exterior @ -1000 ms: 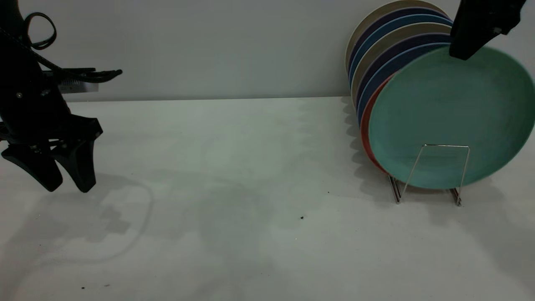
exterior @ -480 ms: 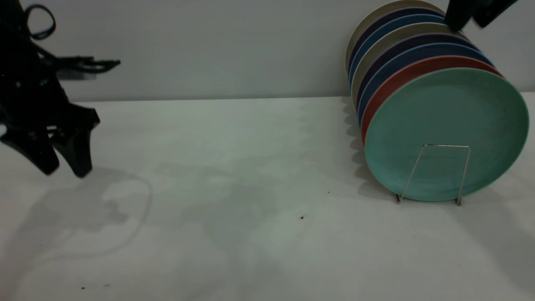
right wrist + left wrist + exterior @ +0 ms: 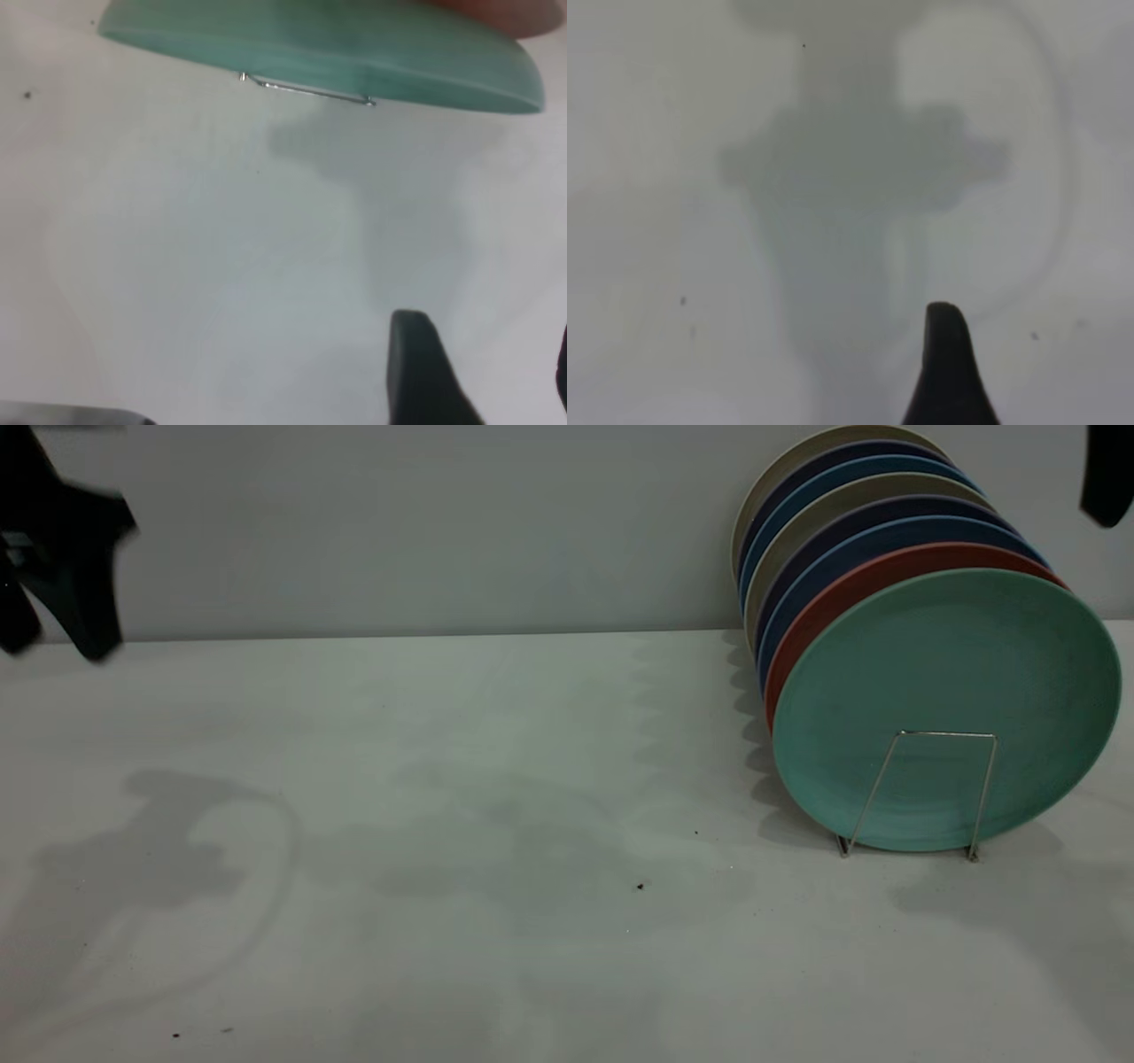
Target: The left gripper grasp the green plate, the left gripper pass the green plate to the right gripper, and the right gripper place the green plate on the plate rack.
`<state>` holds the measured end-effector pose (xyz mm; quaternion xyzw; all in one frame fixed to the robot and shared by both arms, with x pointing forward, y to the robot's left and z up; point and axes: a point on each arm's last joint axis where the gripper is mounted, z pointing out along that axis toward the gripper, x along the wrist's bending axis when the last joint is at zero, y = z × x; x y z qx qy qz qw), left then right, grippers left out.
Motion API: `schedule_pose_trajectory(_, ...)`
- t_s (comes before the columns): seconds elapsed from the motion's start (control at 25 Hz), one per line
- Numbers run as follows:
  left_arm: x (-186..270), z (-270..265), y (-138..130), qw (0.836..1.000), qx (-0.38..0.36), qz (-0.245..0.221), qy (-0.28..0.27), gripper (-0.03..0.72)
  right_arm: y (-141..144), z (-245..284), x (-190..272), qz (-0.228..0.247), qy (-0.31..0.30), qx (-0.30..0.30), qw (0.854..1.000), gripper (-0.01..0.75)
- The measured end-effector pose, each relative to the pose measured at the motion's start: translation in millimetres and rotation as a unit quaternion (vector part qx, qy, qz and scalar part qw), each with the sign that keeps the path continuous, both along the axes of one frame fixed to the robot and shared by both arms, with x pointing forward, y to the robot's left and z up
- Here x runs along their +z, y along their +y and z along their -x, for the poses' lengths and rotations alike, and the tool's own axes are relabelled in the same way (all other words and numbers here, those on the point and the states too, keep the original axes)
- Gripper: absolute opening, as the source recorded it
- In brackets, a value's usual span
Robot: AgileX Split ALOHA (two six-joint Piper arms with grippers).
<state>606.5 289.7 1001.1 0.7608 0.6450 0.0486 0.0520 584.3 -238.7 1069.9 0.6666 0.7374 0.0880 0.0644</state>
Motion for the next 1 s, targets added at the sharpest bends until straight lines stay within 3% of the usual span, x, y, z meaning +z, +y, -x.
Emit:
schedule_pose_trajectory(0.36,39,80,0,1.0,0.004,0.013,-0.006,0.553,2,85,31,0.0,-0.033,0.055,0.998,0.388)
schedule_pose_trajectory(0.64,77,176,2,0.996,0.005,0.024,-0.088,0.553,-18,165,42,0.007,-0.081,0.071,0.994,0.388)
schedule_pose_trajectory(1.0,109,289,5,0.975,0.027,0.039,-0.217,0.553,-40,257,44,-0.003,-0.185,0.084,0.979,0.388)
